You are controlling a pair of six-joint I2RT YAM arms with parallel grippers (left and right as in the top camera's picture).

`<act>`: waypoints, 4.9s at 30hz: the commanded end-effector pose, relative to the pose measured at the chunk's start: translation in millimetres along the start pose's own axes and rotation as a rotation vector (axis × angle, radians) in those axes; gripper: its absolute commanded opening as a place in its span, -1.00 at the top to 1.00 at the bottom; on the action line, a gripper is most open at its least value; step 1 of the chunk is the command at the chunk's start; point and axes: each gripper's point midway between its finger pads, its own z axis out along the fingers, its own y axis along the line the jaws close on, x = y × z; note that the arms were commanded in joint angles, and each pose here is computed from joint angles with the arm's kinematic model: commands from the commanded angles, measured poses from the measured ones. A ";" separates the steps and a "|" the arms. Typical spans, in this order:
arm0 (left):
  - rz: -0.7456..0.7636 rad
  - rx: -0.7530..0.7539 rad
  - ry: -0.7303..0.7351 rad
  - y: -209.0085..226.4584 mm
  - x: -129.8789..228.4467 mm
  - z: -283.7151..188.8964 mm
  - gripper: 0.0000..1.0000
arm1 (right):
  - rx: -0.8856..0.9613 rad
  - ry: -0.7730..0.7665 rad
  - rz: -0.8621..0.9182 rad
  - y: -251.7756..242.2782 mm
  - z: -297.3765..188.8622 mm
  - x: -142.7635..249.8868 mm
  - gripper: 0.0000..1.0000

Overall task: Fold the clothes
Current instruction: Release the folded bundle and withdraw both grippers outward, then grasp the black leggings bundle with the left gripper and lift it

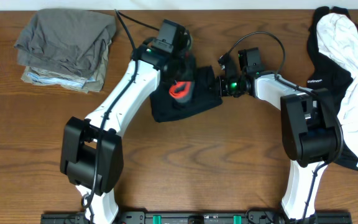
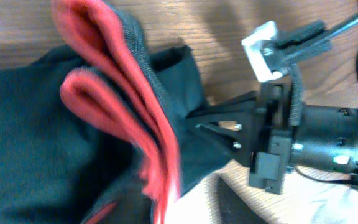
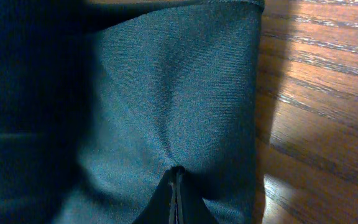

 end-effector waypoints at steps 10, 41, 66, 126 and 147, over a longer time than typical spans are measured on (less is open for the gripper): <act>0.020 0.027 -0.066 -16.7 -15.7 -13.1 -0.96 | 0.053 0.054 0.125 -34.3 9.8 23.5 0.98; -0.242 -0.209 -0.128 114.8 -26.9 -109.1 -0.96 | 0.319 -0.020 0.060 -32.5 -90.0 -3.5 -0.39; -0.196 -0.213 -0.114 115.2 -24.5 -108.5 -0.96 | 0.731 -0.085 0.097 -97.9 -125.1 -11.1 -0.68; 0.125 -0.508 0.090 127.5 19.9 87.6 0.53 | 0.534 -0.116 0.311 -119.0 -213.6 -33.2 -0.17; 0.325 -0.531 -0.126 146.6 -65.1 -20.2 -0.34 | 0.529 -0.103 0.318 -117.7 -212.8 -30.0 -0.21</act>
